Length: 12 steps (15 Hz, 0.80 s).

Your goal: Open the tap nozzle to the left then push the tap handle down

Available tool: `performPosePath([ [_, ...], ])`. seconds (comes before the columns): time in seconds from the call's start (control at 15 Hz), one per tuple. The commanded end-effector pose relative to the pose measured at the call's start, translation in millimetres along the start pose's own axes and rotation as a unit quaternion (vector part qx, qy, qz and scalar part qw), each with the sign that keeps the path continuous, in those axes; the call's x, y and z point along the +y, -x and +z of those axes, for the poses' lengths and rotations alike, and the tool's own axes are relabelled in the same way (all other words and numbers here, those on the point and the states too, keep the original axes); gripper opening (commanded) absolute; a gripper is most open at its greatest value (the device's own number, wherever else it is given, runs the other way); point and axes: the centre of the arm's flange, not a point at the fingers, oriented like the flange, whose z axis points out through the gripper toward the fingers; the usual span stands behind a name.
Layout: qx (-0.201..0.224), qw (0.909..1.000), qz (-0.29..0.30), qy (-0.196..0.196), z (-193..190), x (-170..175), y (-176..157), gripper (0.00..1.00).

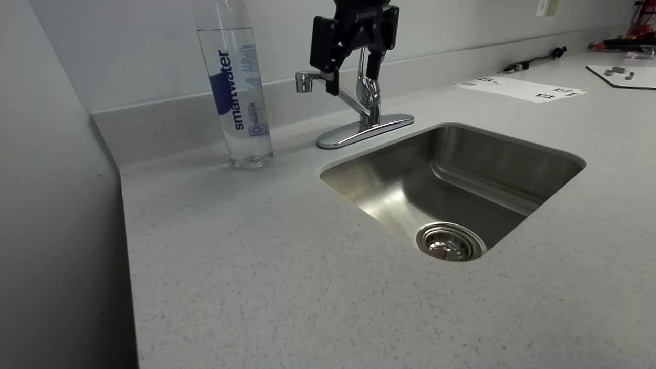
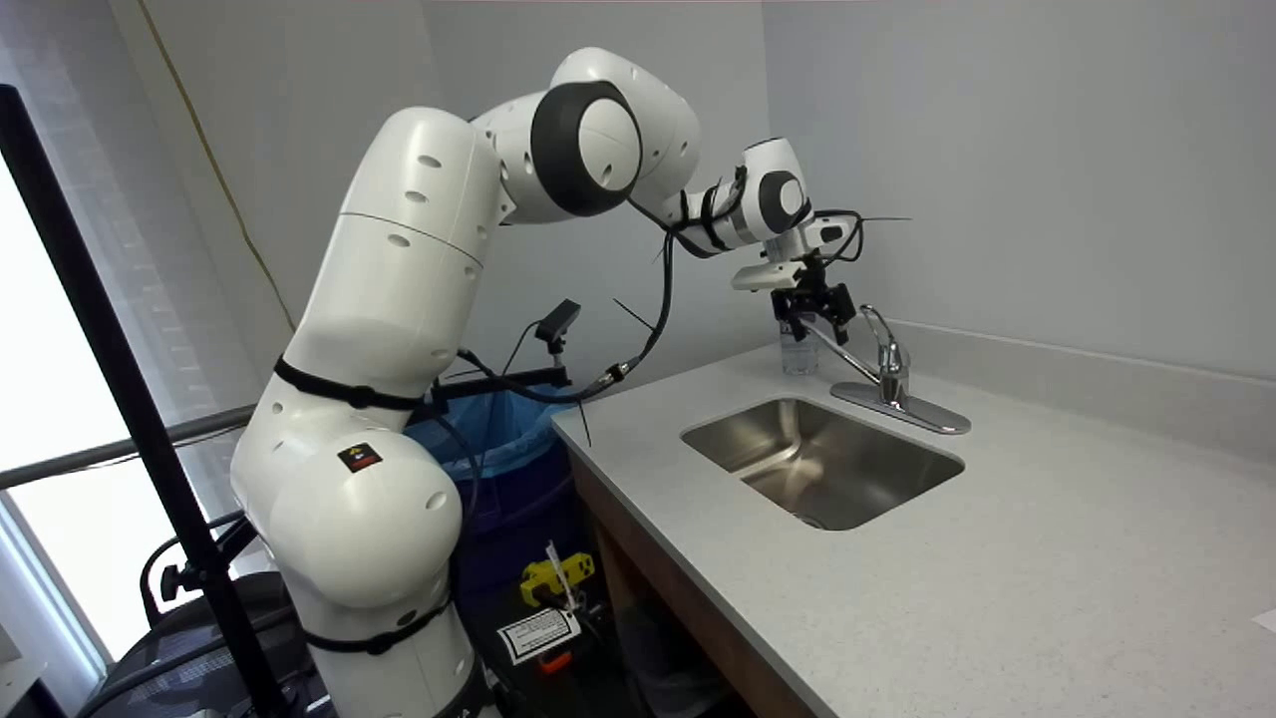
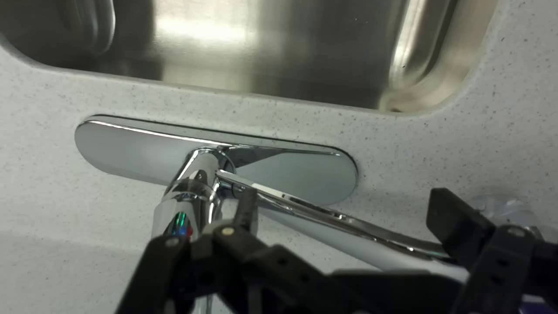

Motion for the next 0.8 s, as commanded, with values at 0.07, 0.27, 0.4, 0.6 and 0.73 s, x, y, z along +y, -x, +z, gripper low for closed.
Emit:
performPosePath([
  [0.07, 0.028, 0.9996, 0.002, 0.010, 2, -10, -20, 1.00],
  [0.27, 0.020, 0.9998, -0.003, 0.009, 7, -3, -12, 1.00],
  [0.4, 0.017, 0.9998, -0.006, 0.009, 10, 1, -7, 1.00],
  [0.6, 0.015, 0.9998, -0.005, 0.008, 12, 6, -6, 1.00],
  [0.73, 0.015, 0.9999, -0.006, 0.006, 10, 8, -5, 1.00],
])
